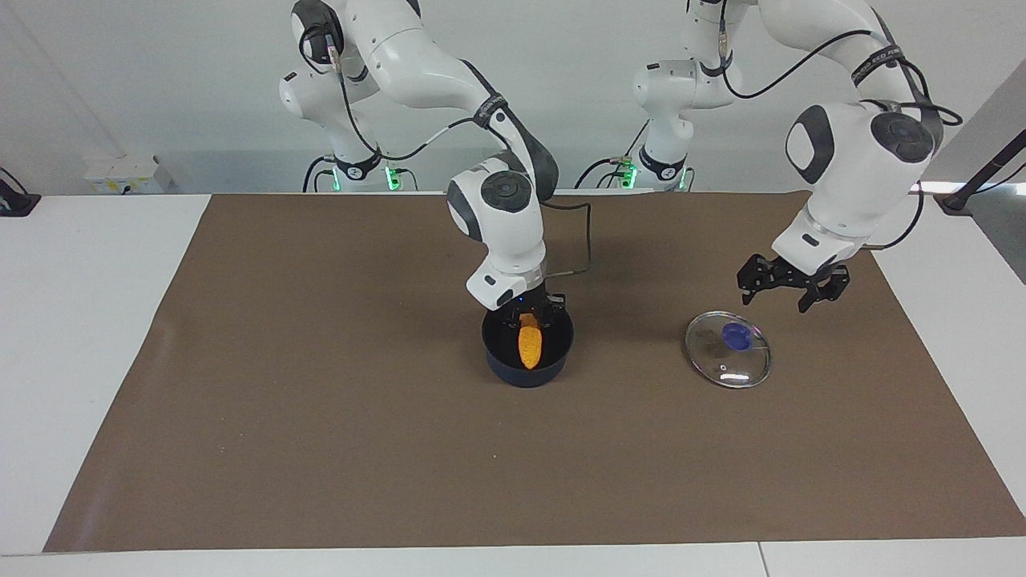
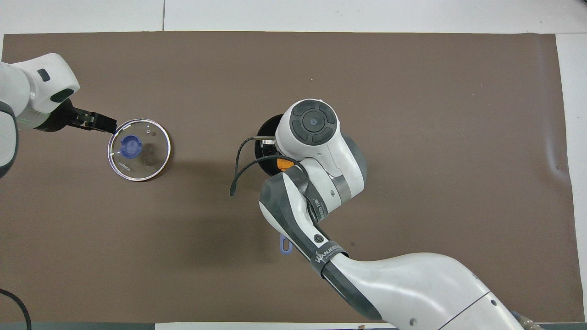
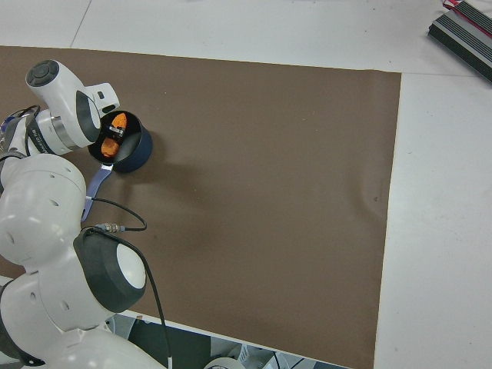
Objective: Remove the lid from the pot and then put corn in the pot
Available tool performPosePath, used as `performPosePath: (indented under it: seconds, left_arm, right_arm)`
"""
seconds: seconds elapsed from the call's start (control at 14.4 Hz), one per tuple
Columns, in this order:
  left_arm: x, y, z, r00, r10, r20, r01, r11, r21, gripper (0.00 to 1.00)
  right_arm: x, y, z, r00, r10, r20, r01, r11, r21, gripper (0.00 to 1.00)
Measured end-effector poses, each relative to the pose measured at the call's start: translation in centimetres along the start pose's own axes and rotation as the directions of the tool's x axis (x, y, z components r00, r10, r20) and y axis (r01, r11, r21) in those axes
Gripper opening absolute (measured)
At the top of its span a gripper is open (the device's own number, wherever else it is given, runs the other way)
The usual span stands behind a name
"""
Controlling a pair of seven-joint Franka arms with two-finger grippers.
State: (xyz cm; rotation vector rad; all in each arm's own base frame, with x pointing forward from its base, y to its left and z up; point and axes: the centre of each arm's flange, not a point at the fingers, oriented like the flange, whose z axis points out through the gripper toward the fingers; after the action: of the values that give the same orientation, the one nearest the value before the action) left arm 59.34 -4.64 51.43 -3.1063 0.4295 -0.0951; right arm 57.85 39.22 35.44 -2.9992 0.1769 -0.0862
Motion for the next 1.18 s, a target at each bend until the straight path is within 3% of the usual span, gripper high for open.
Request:
performPosePath:
  seconds: [0.21, 0.28, 0.55, 0.9, 1.18]
  left_arm:
    - [-1.9, 0.4, -4.3, 1.000, -0.005, -0.013, 0.005, 1.000, 0.005, 1.00]
    - [-2.6, 0.6, -5.4, 1.000, -0.008, -0.013, 0.008, 1.000, 0.006, 1.00]
    - [-4.9, 1.0, -8.3, 1.000, -0.019, 0.008, 0.019, 1.000, 0.004, 1.00]
    - [-5.8, 1.5, -8.8, 0.997, -0.064, 0.040, 0.064, 0.998, 0.001, 1.00]
    - [-5.9, 1.6, -8.8, 0.997, -0.072, 0.042, 0.072, 0.997, 0.001, 1.00]
  right_arm:
    - [0.2, 0.3, 0.0, 1.000, 0.008, 0.000, -0.008, 1.000, -0.001, 0.46]
    - [0.2, 0.3, 0.0, 1.000, 0.008, -0.001, -0.008, 1.000, -0.001, 0.53]
    - [1.2, 0.9, -1.3, 1.000, 0.019, -0.024, -0.019, 1.000, 0.009, 0.97]
    - [3.6, 4.4, -7.0, 0.998, -0.021, -0.060, 0.021, 1.000, -0.001, 1.00]
    - [5.0, 11.8, -15.2, 0.995, -0.100, 0.006, 0.100, 0.994, -0.045, 1.00]
